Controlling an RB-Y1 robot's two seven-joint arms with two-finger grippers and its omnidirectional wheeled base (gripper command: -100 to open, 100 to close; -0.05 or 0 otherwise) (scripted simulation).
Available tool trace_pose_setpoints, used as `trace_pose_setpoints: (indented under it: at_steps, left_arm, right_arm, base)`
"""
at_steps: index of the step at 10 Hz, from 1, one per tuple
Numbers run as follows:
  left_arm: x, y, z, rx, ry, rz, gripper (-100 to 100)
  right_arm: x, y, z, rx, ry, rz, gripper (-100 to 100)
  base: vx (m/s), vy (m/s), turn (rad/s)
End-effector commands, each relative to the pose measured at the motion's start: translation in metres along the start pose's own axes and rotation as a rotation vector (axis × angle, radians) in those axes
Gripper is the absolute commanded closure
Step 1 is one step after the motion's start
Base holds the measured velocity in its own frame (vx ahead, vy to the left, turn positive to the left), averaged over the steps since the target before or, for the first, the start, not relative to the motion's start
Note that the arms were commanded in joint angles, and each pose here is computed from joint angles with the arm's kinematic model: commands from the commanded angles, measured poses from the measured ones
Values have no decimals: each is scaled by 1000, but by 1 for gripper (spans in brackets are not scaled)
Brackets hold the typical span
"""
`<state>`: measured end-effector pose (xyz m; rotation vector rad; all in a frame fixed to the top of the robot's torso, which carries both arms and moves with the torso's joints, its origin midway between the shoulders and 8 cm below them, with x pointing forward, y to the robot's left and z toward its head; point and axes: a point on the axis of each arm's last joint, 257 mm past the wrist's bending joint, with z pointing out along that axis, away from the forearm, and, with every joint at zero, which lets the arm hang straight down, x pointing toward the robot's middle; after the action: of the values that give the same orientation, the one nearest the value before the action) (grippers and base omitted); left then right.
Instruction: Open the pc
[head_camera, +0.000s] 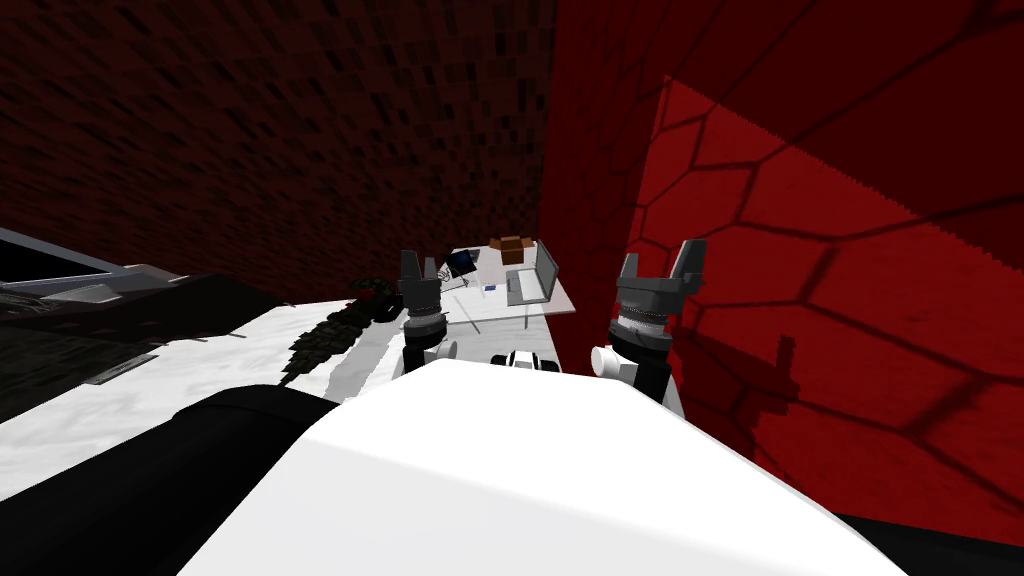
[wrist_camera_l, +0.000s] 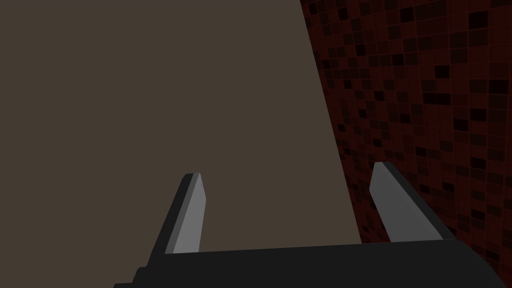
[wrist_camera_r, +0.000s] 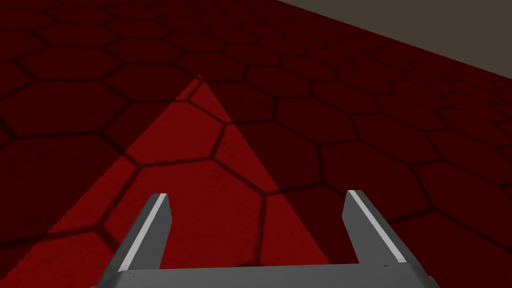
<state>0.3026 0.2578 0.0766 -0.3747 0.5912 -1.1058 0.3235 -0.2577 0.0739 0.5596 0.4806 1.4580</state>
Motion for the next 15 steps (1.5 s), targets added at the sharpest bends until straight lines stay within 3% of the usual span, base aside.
trace_pose_setpoints:
  at_steps: [1, 8, 15]
  left_arm:
    - [0, 0, 0, 0, 0, 0, 0]
    - [0, 0, 0, -1, 0, 0, 0]
    - [0, 0, 0, -1, 0, 0, 0]
  right_arm:
    - [10, -6, -2, 18, 79, -55, -100]
    - [27, -45, -17, 84, 313, -404, -100]
    - [16, -94, -34, 124, 492, -838, -100]
  base:
    - [0, 13, 5]
    - [6, 34, -4]
    - [7, 48, -14]
